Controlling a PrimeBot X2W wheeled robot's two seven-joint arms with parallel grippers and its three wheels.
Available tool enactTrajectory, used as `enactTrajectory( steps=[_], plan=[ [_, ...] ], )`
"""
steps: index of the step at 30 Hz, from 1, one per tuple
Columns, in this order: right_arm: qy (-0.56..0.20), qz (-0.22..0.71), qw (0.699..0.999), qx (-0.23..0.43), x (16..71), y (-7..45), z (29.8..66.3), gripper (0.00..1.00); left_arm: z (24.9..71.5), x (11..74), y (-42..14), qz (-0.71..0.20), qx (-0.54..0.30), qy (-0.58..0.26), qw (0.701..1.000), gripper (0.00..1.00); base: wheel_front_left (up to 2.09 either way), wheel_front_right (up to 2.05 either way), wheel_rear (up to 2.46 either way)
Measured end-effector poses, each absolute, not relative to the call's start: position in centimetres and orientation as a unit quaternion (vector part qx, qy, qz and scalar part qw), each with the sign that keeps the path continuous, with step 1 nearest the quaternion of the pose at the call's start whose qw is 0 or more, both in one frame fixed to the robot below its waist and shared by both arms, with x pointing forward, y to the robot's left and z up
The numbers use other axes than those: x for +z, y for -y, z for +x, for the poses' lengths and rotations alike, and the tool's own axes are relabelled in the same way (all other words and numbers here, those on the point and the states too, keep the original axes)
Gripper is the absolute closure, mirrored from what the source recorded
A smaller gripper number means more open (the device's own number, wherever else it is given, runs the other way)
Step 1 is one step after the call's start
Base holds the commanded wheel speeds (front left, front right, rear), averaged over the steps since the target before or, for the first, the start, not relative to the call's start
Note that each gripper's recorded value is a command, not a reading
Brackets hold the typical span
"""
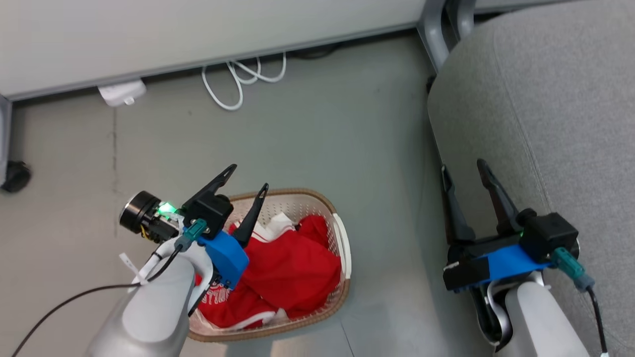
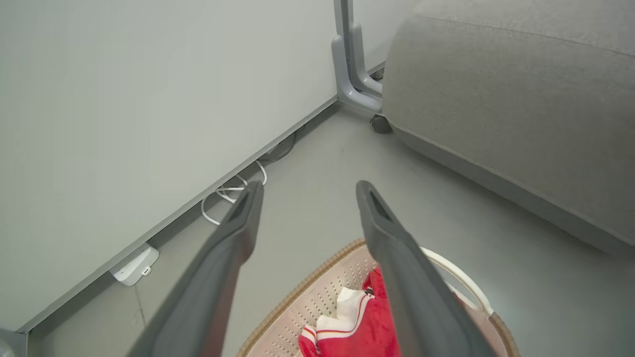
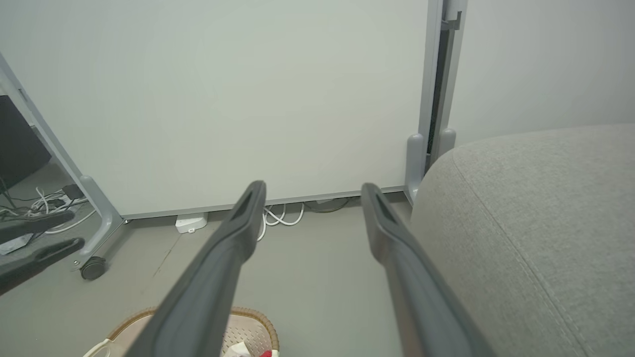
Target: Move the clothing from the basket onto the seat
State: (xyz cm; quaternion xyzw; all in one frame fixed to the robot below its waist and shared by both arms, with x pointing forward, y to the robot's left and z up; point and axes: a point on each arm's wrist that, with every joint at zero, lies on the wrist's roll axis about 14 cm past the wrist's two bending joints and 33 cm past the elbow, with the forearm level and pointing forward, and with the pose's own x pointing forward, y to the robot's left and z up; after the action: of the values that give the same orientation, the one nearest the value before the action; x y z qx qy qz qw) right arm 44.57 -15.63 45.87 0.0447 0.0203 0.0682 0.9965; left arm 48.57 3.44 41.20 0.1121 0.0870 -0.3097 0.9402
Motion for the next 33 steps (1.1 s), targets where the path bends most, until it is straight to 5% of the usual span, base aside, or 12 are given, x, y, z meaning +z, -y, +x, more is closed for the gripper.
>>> enactTrajectory(
  steps=[24, 33],
  plan=[
    [-0.090, 0.017, 0.995, 0.030, 36.9, 19.4, 49.7, 0.00, 43.1, 17.9, -1.2, 0.232, -0.515, -0.314, 0.763, 0.00, 0.00, 0.00, 0.00],
    [-0.117, 0.002, 0.993, 0.021, 33.7, 20.4, 49.9, 0.00, 42.4, 12.7, -2.3, 0.243, -0.526, -0.361, 0.731, 0.00, 0.00, 0.00, 0.00]
  ],
)
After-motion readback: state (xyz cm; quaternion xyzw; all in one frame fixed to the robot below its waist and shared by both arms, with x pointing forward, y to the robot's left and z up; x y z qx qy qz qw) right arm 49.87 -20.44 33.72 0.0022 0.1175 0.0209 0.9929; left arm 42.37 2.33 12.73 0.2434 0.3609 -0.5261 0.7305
